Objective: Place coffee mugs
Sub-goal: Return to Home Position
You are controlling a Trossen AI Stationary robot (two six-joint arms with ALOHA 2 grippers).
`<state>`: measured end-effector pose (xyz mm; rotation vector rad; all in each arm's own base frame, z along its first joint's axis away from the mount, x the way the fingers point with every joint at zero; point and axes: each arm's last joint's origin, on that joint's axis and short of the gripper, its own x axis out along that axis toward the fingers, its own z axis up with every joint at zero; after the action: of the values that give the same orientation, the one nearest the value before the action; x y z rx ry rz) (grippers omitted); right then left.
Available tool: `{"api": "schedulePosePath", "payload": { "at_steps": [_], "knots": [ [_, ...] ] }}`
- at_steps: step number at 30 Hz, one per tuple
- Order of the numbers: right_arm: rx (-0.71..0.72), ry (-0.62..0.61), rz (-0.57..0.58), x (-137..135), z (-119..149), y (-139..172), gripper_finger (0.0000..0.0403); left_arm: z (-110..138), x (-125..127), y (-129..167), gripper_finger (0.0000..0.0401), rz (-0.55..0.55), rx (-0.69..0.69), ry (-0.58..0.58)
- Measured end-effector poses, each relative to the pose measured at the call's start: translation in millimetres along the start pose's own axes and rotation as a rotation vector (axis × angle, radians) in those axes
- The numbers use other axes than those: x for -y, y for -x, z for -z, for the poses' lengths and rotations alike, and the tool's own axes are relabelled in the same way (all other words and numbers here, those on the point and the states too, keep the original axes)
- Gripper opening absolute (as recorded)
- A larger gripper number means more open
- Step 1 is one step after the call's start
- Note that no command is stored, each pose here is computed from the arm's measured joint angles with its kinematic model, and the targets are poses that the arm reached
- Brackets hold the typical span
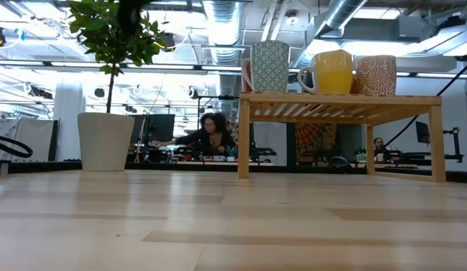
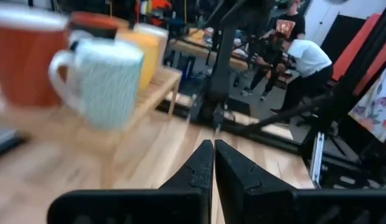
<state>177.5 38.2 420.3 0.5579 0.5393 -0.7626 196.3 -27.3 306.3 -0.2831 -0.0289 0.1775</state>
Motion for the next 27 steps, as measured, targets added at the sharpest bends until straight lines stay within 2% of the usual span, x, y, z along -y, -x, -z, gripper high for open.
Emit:
{"api": "schedulePosePath", "payload": {
  "at_steps": [4, 8, 23, 27],
  "knots": [
    [-0.055, 0.003, -0.023, -0.3, 1.2, -0.4, 0.0239, 33.4, -19.8, 26.5, 0.0, 0.011, -0.023, 0.033],
    [-0.068, -0.001, -0.036, -1.1, 1.3, -0.4, 0.0239, 52.2, -33.3, 48.1, 0.0, 0.049, 0.006, 0.049],
    [-0.127, -0.029, -0.06, -2.0, 5.1, 1.5, 0.0239, 99.6, -60.7, 84.3, 0.0, 0.126, 0.135, 0.135],
    [-0.138, -0.006, -0.072, -3.2, 8.7, 4.5, 0.0239, 103.6, -63.9, 88.9, 0.0, 0.129, 0.163, 0.154]
  ]
}}
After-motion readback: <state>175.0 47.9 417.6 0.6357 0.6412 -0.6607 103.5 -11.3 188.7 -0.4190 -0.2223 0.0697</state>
